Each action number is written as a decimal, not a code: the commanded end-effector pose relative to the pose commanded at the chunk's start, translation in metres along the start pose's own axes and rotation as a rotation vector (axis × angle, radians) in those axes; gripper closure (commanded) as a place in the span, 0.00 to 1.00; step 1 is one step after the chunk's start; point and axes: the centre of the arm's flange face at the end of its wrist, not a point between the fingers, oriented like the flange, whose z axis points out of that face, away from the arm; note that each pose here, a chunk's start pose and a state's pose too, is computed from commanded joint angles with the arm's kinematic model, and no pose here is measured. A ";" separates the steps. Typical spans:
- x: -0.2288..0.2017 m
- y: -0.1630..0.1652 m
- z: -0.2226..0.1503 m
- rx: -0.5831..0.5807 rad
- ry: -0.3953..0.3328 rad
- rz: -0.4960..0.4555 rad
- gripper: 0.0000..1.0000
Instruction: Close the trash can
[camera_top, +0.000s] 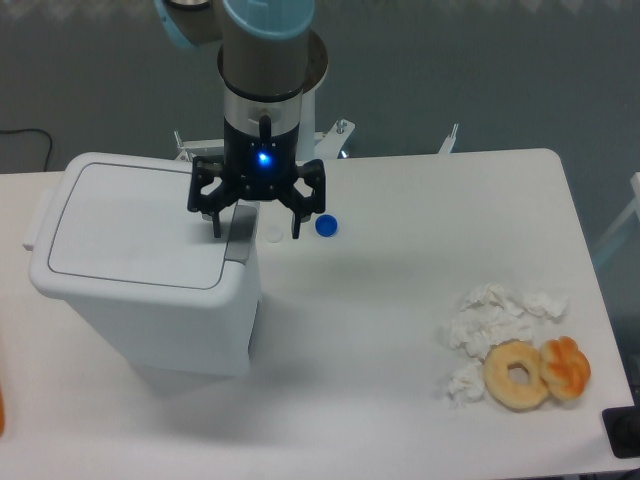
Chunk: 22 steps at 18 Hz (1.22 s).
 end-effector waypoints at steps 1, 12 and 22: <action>0.000 -0.001 -0.003 0.006 0.000 0.010 0.00; -0.185 -0.007 0.032 -0.049 -0.080 0.193 0.00; -0.317 0.017 0.100 -0.209 -0.078 0.499 0.00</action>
